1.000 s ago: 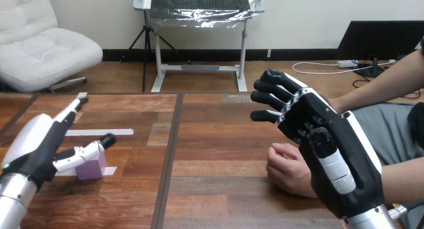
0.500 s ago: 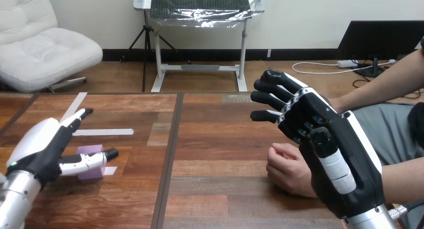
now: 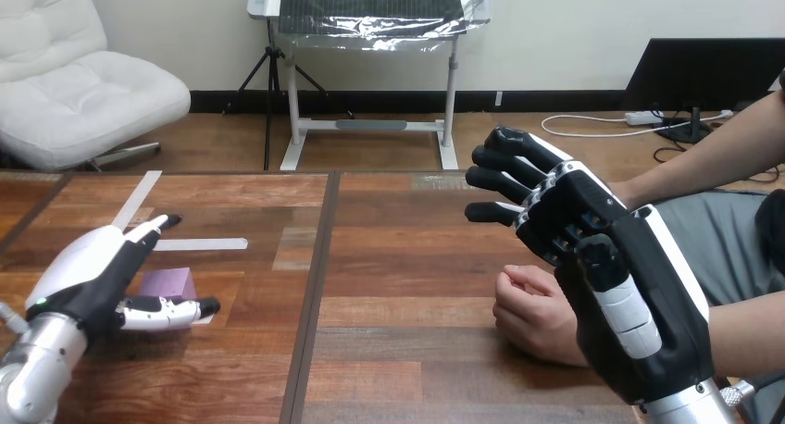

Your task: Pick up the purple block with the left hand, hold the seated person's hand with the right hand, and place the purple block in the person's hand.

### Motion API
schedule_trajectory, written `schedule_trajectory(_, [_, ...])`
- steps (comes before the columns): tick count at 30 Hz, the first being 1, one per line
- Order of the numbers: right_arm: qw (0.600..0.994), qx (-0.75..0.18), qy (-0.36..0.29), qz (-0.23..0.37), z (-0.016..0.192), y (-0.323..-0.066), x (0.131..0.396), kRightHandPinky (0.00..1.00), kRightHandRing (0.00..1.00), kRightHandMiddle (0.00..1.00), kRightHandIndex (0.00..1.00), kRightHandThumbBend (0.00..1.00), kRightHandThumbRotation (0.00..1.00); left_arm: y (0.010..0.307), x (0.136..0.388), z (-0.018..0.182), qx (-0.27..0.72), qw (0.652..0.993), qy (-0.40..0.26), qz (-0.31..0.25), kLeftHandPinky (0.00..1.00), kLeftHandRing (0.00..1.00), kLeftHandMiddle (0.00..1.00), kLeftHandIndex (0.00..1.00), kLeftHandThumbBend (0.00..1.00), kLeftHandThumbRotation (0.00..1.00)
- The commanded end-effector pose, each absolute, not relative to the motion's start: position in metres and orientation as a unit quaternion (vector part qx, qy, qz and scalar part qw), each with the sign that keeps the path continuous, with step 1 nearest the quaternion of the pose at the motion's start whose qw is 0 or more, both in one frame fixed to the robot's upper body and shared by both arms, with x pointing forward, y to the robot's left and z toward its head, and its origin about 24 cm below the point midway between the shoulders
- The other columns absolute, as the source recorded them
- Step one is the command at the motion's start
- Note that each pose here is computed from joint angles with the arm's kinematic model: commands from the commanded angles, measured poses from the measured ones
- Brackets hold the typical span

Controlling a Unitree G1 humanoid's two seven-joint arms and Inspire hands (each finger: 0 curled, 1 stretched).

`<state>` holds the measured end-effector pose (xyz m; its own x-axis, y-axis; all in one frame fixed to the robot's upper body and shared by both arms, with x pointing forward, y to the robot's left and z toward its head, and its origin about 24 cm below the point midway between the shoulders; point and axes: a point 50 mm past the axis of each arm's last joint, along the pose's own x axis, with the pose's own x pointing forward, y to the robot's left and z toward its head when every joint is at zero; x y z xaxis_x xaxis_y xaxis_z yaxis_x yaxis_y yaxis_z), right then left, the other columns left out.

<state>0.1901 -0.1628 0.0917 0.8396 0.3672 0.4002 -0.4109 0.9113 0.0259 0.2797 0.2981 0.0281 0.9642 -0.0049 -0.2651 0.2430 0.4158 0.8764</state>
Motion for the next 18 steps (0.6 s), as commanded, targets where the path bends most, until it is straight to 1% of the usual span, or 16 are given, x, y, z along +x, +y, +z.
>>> schedule_trajectory(1, [0.947, 0.050, -0.241, 0.208, 0.1084, -0.1633, 0.1927, 0.75, 0.83, 0.84, 0.84, 0.90, 0.74, 0.2999, 0.3015, 0.0561, 0.574, 0.813, 0.079, -0.063, 0.88, 0.94, 0.96, 0.94, 0.75, 0.36])
schedule_trajectory(9, [0.946, 0.047, -0.243, 0.208, 0.1087, -0.1640, 0.1925, 0.75, 0.83, 0.84, 0.84, 0.89, 0.75, 0.2992, 0.3048, 0.0535, 0.592, 0.796, 0.101, -0.073, 0.88, 0.94, 0.95, 0.93, 0.76, 0.34])
schedule_trajectory(15, [0.947, 0.047, -0.242, 0.207, 0.1088, -0.1644, 0.1920, 0.75, 0.83, 0.84, 0.84, 0.90, 0.75, 0.2982, 0.3064, 0.0530, 0.594, 0.793, 0.113, -0.075, 0.88, 0.94, 0.95, 0.93, 0.77, 0.30])
schedule_trajectory(18, [0.947, 0.046, -0.243, 0.207, 0.1090, -0.1646, 0.1919, 0.75, 0.83, 0.84, 0.84, 0.90, 0.75, 0.2975, 0.3071, 0.0532, 0.595, 0.791, 0.118, -0.076, 0.87, 0.93, 0.94, 0.92, 0.77, 0.27])
